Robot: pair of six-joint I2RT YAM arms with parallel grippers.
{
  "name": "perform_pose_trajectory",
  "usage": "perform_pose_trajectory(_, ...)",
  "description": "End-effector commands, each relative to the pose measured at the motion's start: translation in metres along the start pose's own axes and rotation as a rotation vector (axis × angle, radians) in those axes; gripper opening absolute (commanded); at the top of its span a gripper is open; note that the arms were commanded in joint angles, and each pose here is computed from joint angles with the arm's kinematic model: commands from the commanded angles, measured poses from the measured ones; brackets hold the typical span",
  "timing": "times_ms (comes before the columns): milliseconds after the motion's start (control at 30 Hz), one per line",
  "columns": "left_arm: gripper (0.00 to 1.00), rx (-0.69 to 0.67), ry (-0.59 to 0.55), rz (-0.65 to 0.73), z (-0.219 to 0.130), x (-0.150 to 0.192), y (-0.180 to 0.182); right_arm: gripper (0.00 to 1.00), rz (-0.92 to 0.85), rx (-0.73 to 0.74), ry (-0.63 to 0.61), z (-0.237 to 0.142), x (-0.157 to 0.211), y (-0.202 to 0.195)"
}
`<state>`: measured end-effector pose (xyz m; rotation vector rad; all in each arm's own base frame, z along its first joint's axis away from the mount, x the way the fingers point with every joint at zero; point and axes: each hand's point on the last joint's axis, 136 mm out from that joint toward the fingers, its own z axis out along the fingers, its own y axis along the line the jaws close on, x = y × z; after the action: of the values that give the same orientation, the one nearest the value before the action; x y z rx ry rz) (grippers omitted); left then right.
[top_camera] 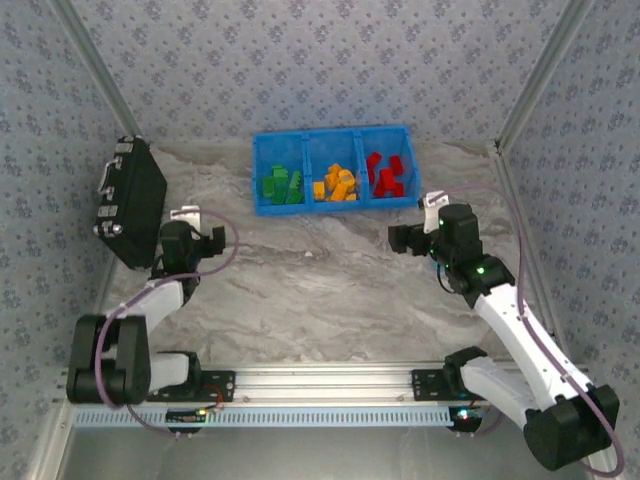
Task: Sort the legos into containers by color
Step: Reset both arms
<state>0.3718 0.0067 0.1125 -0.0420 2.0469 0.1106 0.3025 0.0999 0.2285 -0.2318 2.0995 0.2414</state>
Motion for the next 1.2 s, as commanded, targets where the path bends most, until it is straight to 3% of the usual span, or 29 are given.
perform_pose_trajectory(0, 1.00, 0.020, -0.088, -0.001, 0.012, -0.022, -0.003, 0.98, 0.049, -0.043, -0.013, -0.016, 0.006, 0.006)
perform_pose_trajectory(333, 1.00, -0.031, -0.091, -0.032, 0.031, 0.006, 0.005, 1.00, 0.167, -0.047, -0.027, -0.024, 0.030, 0.003)
perform_pose_trajectory(500, 1.00, 0.071, -0.114, -0.007, 0.030, 0.010, -0.008, 1.00, 0.165, -0.018, -0.038, -0.026, 0.027, -0.001)
perform_pose_trajectory(633, 1.00, 0.098, -0.093, -0.020, 0.032, 0.010, -0.009, 1.00, 0.165, 0.097, -0.044, -0.029, 0.026, -0.021)
perform_pose_trajectory(767, 1.00, 0.091, -0.092, -0.026, 0.033, 0.010, -0.007, 1.00, 0.175, 0.386, -0.048, -0.046, 0.030, -0.074)
perform_pose_trajectory(933, 1.00, 0.092, -0.091, -0.027, 0.033, 0.010, -0.007, 1.00, 0.240, 0.477, -0.112, -0.027, 0.041, -0.107)
perform_pose_trajectory(1167, 1.00, 0.087, -0.093, -0.027, 0.032, 0.009, -0.006, 1.00, 0.098, 0.554, -0.173, 0.008, 0.049, -0.130)
